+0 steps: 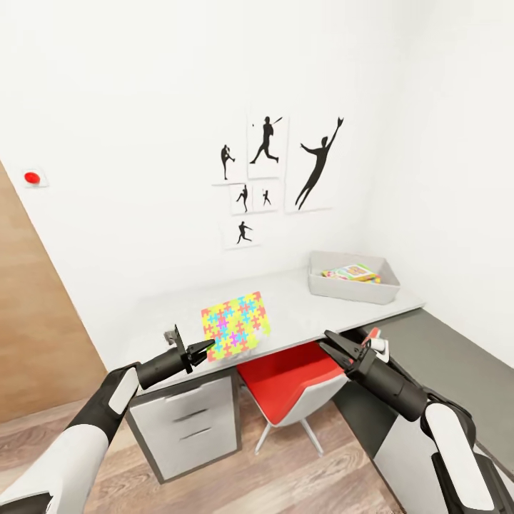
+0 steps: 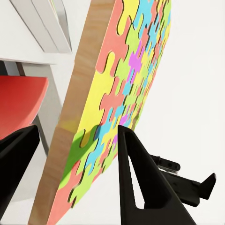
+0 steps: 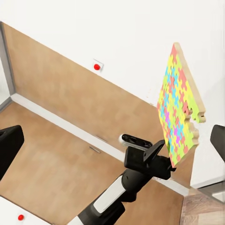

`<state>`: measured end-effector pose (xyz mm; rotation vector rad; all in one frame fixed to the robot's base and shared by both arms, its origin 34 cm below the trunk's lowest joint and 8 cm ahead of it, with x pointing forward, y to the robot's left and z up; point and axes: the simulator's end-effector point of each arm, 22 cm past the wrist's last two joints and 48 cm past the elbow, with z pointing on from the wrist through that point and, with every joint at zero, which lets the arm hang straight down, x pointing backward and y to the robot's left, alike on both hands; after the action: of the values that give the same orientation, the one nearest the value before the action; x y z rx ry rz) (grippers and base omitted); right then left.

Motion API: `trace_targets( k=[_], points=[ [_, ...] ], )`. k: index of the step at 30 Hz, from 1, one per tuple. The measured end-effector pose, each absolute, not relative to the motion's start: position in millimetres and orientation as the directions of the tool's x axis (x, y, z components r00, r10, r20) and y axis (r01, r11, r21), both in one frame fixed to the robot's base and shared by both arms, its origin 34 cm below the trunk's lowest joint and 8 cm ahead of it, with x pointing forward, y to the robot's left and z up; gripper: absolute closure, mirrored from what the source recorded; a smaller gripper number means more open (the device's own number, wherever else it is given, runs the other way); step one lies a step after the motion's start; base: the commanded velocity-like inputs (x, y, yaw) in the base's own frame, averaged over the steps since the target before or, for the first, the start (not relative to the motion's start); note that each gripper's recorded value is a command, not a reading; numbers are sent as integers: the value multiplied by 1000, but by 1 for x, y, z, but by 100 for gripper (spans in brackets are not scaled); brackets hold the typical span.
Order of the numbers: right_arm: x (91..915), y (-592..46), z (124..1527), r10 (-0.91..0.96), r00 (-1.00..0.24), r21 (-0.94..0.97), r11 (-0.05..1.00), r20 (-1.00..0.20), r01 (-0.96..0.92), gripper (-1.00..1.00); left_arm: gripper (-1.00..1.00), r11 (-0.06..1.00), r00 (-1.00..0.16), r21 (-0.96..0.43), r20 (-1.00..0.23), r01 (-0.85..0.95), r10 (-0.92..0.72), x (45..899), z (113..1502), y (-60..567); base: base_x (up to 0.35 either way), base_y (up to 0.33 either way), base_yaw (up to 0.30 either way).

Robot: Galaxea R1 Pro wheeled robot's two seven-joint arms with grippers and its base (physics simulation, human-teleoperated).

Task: Put all the toys in the child's room - the three board games (two on the bed and one on the table), the two jigsaw puzzles on the table, and the tennis ball on the table - inside the toy box on the table in the child's room.

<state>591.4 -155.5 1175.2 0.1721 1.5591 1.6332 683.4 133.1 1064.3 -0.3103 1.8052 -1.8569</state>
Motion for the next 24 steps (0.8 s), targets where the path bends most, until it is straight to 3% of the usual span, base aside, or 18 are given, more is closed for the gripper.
trace_targets(
  k=[24],
  points=[
    [588, -151, 1191, 655, -608, 858, 127, -450, -498, -100, 100, 40, -823, -970, -224, 238, -521, 683, 1080, 141, 0, 0, -208]
  ],
)
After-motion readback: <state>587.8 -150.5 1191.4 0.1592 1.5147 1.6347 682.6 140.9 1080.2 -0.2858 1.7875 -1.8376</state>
